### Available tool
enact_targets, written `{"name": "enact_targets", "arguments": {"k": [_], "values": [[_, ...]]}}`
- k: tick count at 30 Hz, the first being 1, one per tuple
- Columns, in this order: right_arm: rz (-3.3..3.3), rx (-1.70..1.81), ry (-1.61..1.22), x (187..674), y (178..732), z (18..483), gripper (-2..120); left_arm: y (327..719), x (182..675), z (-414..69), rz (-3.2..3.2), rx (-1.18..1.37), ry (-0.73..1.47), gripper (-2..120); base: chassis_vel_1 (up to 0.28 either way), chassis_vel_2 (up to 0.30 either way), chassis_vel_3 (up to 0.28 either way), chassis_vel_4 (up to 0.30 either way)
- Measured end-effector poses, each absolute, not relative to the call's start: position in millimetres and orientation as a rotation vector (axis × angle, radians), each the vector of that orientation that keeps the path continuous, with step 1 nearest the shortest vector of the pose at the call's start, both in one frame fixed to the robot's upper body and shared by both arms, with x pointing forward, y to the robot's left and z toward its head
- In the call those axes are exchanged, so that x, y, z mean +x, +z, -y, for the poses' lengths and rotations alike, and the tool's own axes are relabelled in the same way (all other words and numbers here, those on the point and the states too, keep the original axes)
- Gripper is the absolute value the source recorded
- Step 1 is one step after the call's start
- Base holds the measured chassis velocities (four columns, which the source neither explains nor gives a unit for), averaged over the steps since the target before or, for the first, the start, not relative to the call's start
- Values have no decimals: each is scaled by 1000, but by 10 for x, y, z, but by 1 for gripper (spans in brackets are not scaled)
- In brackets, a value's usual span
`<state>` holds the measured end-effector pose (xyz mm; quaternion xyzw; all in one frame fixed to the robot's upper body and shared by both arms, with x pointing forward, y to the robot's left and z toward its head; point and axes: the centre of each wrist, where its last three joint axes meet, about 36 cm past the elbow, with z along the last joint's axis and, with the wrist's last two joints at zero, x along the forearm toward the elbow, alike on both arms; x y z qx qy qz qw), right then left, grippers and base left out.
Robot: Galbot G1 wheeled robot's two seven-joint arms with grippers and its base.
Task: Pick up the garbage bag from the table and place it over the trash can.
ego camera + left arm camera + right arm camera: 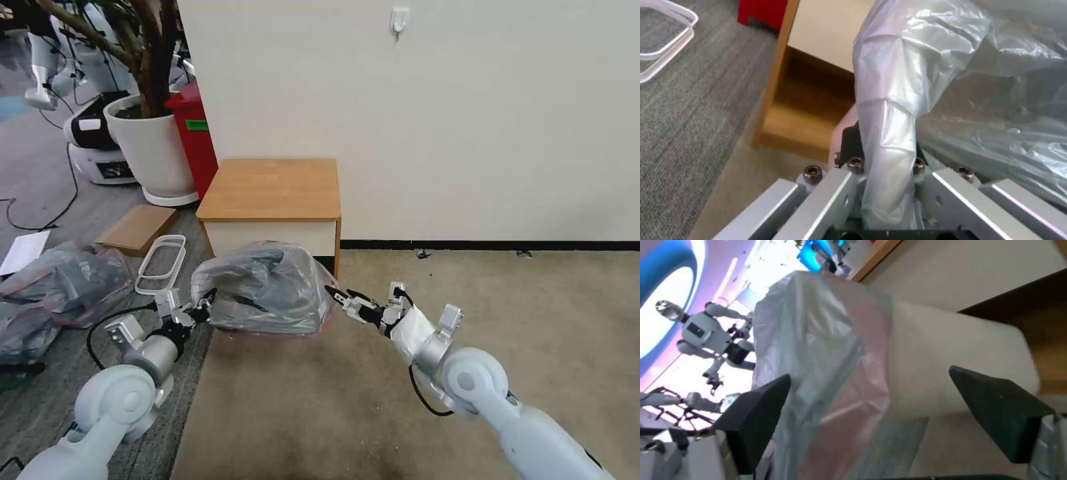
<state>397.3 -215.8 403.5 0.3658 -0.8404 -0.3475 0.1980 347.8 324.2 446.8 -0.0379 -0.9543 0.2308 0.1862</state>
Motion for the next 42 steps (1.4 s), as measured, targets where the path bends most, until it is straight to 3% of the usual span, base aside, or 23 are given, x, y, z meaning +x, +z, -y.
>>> {"name": "enact_targets", "arguments": {"k": [10,23,34,42], "values": [[2332,1106,-964,4127,4048,2113,73,4496,3397,-3197,2686,-118,649,1,0,0,0,0],[2322,1173,-1002,4134,3998,2182,24,4418,3458,-3226,2687,-89,624,1,0,0,0,0],[2334,1178,-1006,4152,3987,2183,20,4393,3446,-3217,2682,-86,620,1,0,0,0,0],[2378,1146,-947,4177,3918,2207,5,4407,3399,-3187,2682,-93,626,1,0,0,0,0]]}}
